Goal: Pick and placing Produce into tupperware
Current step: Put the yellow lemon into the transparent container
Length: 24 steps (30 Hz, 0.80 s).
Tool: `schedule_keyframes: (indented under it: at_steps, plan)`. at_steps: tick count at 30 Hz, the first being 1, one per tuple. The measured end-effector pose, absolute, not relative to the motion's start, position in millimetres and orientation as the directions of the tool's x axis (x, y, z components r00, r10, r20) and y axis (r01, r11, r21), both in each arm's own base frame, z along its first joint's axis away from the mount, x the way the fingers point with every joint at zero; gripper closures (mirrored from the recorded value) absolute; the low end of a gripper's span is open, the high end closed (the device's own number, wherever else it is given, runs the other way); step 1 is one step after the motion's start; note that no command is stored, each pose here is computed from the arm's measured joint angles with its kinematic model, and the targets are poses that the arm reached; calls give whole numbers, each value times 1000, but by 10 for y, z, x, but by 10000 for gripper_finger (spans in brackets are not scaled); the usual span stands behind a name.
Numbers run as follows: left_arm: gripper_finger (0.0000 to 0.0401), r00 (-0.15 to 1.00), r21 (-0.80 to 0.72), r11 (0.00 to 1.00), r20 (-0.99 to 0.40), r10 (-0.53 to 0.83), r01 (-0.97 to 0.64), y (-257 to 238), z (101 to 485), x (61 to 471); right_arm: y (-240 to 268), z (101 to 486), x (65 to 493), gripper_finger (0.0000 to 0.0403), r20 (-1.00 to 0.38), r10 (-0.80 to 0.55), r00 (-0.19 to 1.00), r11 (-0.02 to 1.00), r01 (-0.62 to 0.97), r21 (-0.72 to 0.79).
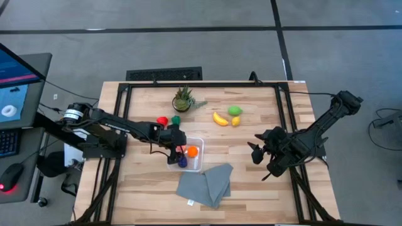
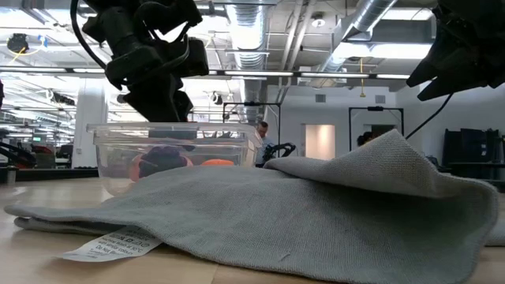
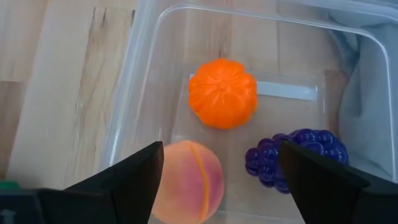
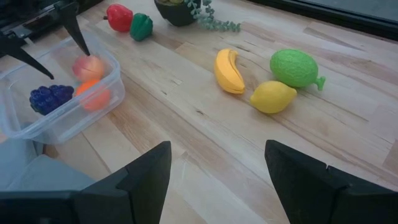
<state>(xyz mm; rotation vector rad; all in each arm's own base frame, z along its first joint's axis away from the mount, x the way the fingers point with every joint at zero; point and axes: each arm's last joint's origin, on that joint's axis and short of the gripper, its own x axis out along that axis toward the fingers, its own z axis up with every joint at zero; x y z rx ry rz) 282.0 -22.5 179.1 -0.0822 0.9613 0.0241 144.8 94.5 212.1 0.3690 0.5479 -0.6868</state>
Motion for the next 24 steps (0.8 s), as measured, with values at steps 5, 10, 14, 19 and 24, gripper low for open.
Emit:
schedule_keyframes:
  at_steps: [5,10,14,19,24]
  plan:
    - [94,580,-106,992,-813,-48,-67,-234,1820,2812,944,2120,1448,121,-589,-493,641,718,681,141]
    - [94,620,-178,981,-779,-90,-82,-194,1982,2752,901,2104,1463,121,-620,-496,608,703,700,124]
    - [94,682,-199,973,-728,-66,-118,-95,2221,2631,820,2096,1483,121,-634,-526,567,673,733,97]
    - [94,767,-184,965,-641,28,-189,31,2550,2410,627,2083,1562,121,-671,-567,478,572,814,96]
    - [94,818,-136,953,-554,154,-272,119,2815,2156,356,2068,1678,121,-745,-551,377,428,893,136]
